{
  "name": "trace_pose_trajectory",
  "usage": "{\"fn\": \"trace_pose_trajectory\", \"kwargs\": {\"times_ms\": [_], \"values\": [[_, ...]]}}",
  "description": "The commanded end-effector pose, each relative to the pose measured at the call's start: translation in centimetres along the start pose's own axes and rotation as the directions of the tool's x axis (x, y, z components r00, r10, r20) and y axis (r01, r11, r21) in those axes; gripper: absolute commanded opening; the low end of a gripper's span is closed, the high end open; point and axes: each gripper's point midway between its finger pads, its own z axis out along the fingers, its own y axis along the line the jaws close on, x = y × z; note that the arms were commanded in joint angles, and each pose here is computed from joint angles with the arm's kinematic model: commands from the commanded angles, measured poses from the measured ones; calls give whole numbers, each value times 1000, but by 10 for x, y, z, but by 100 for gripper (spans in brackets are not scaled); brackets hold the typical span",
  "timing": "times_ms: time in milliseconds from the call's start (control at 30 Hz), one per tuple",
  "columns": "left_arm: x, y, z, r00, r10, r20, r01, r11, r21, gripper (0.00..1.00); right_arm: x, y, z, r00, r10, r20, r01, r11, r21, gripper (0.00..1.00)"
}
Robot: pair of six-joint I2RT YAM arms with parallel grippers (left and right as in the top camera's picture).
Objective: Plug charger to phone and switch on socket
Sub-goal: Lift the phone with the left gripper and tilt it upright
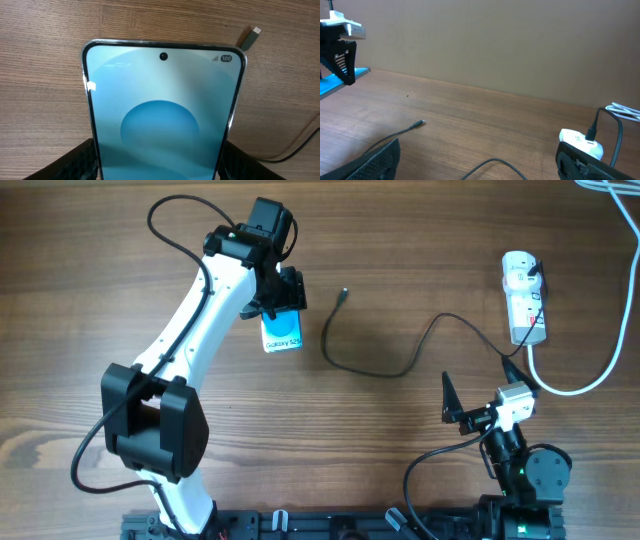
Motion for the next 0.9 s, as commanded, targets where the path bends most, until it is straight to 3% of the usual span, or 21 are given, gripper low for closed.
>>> {"fn": "trace_pose_trajectory", "kwargs": {"times_ms": [0,200,433,533,600,767,867], "values": [[-5,-11,-18,999,-17,34,15,999,50,71,-2,1,0,1000,6,9,-6,1000,-4,100],[-1,-12,-18,1000,-17,18,16,998,58,71,-2,1,0,1000,6,9,-6,1000,-4,100],[8,-30,-20,999,-19,-39,25,987,161,68,-2,1,0,1000,6,9,-6,1000,-4,100],[9,-32,-21,999,-25,-47,33,984,173,56,-2,1,0,1000,6,9,-6,1000,-4,100],[10,-33,-21,998,-36,-53,45,983,180,38,-2,1,0,1000,6,9,-6,1000,-4,100],[14,-42,-23,996,-36,-83,54,972,227,8,-2,1,0,1000,6,9,-6,1000,-4,100],[20,-52,-26,993,-27,-119,60,956,288,4,-2,1,0,1000,6,9,-6,1000,-4,100]]}}
